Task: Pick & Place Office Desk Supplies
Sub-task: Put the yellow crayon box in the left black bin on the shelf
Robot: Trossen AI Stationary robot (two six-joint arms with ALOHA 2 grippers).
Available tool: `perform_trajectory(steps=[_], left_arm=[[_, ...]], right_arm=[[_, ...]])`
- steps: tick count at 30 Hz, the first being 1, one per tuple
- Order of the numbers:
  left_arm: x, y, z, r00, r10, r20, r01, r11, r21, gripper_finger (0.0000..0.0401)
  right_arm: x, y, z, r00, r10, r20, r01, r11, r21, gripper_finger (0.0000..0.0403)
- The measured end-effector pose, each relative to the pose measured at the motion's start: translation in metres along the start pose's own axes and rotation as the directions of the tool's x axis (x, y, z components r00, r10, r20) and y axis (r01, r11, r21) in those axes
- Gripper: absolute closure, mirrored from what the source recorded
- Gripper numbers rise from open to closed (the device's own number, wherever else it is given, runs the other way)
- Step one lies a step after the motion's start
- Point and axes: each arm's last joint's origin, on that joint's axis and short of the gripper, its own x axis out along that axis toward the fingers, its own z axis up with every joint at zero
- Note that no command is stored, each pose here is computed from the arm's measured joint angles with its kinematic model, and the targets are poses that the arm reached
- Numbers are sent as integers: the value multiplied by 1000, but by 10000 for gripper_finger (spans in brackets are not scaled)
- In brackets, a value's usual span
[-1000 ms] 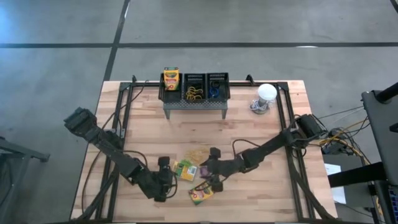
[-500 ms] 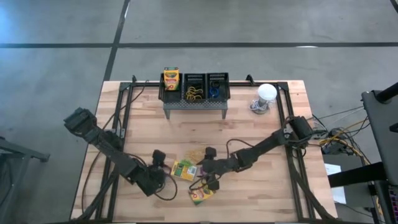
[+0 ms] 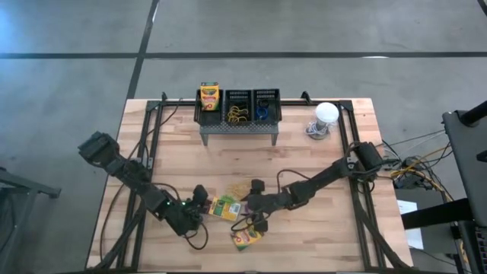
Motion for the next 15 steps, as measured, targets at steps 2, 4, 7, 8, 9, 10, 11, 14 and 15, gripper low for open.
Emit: perform_trajectory(steps=[2,4,7,8,9,10,11,14,15], left_arm=[[2,1,-1,1000,-2,25,2,1000,13,219],[5,4,0,998,-13,61,13,1000,-2,219],[8,7,-2,996,-16,85,19,999,-29,221],[9,8,-2,996,-12,90,16,999,-38,223],[10,9,-2,995,-6,97,11,999,-48,226],[10,10,-1,994,0,105,6,998,-56,231],[10,11,-1,993,2,115,5,998,-62,237],[11,14,3,985,-20,169,34,996,-83,262],[12,15,4,982,-29,187,46,995,-91,272]], right_arm=[[0,0,0,1000,0,0,0,1000,0,154],[0,0,0,1000,0,-1,0,1000,0,154],[0,0,0,1000,0,-1,0,1000,-1,154],[0,0,0,1000,0,-1,0,1000,-1,154],[0,0,0,1000,1,-2,-1,1000,-1,154],[0,0,0,1000,1,-2,-1,1000,-1,154],[0,0,0,1000,1,-2,-1,1000,-1,154],[0,0,-1,1000,0,-4,0,1000,-2,156],[0,0,-1,1000,0,-4,0,1000,-2,156]])
